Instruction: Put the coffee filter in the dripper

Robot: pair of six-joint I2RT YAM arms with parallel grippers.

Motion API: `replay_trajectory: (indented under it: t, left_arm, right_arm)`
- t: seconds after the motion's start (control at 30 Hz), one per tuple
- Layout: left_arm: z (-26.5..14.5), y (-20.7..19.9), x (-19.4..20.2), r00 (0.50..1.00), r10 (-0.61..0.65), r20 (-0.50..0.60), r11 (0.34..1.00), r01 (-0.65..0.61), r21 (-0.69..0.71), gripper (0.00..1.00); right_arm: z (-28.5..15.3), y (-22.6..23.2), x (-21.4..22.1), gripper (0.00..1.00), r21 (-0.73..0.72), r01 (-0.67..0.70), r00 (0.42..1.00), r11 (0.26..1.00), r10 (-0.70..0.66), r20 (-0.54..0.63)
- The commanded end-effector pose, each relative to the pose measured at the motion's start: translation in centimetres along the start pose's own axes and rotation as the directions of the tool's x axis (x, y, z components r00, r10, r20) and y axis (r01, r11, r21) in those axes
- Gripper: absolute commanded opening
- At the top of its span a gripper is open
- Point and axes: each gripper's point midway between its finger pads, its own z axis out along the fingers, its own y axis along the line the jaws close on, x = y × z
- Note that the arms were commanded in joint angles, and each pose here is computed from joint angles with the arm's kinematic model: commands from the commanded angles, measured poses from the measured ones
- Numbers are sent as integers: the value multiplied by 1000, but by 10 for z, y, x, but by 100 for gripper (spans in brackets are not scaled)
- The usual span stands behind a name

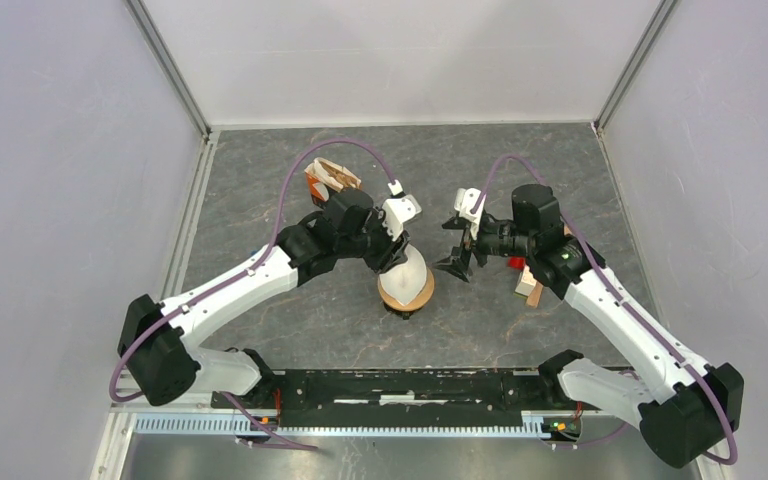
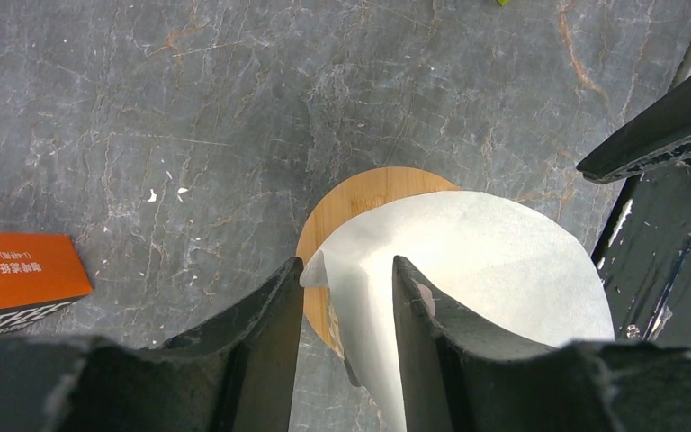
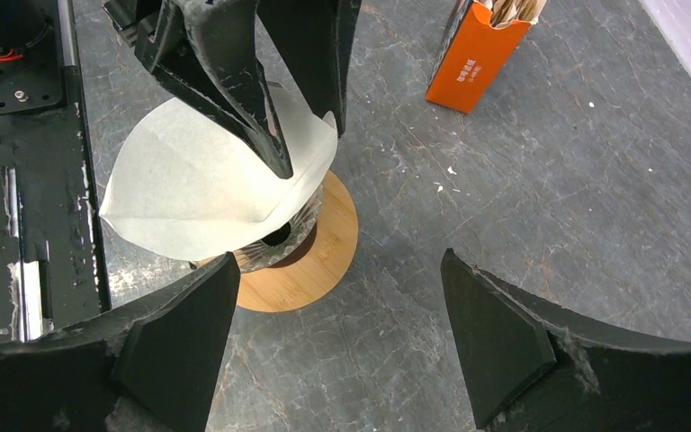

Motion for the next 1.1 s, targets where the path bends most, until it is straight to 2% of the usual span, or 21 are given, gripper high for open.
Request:
replay_trajectory:
  t: [0.0,0.17,0.47,1.07]
  left_arm:
    - [-11,5,-21,992,106,62,994,-106,-17,49]
    - [-9,9,-11,991,133,35,991,-132,-33,52]
    - [4,8,15,995,104,9,994,-104,-25,54]
    - [22,8,17,995,103,1,995,-103,-16,54]
  right_arm:
    - [2,-1,-4,89,-3,5,1000,1000,-5,16]
    - [2,-1,-2,90,2,8,1000,1000,-8,17]
    - [5,1,2,89,-6,-8,1000,1000,8,17]
    - [5,2,9,89,-3,-11,1000,1000,11,5]
